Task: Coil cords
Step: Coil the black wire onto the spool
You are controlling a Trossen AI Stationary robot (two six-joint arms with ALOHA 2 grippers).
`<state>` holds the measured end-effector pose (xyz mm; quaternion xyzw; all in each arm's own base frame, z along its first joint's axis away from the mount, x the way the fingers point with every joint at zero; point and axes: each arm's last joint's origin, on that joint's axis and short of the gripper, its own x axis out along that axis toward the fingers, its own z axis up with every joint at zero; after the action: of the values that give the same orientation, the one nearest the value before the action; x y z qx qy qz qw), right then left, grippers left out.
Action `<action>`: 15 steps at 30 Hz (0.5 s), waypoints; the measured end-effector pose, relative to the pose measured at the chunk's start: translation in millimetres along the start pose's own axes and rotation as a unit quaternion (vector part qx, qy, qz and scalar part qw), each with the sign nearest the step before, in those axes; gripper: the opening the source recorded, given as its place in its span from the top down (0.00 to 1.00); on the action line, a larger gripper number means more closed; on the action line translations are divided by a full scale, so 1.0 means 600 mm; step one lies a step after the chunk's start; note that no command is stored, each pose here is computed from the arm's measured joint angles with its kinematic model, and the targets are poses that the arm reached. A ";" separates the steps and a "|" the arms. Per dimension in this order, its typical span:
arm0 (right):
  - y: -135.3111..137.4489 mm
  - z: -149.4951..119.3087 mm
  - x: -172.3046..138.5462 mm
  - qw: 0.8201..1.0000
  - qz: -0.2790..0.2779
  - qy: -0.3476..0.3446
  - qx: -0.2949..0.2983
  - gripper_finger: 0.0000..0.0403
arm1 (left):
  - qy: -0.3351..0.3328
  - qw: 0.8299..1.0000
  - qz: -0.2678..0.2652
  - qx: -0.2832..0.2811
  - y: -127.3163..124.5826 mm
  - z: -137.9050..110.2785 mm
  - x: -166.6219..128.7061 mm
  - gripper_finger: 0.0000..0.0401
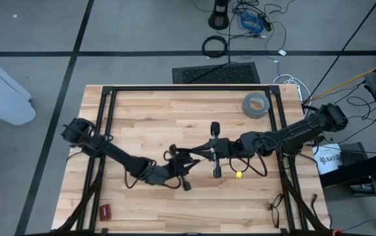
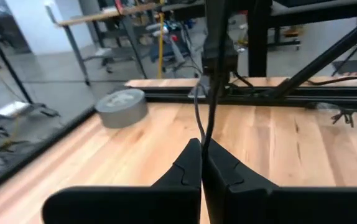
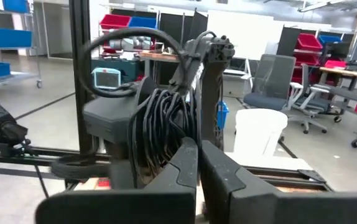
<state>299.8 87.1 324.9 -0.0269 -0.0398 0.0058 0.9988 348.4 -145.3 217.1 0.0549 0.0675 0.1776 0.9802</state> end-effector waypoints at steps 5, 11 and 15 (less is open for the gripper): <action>0.000 0.000 -0.001 1.000 0.007 0.003 0.005 1.00 | 0.013 1.000 -0.003 -0.017 0.013 -0.005 0.013 1.00; -0.002 0.007 -0.010 1.000 0.007 0.009 0.006 1.00 | 0.013 0.999 0.029 -0.015 0.014 -0.003 0.009 1.00; -0.006 0.016 -0.019 1.000 0.006 0.013 0.022 1.00 | 0.004 0.999 0.026 -0.023 0.019 0.012 0.003 1.00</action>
<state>287.5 84.0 333.5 -0.0055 -0.0266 0.0121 0.9996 347.1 -134.7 225.4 0.0334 0.0659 0.2050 0.9760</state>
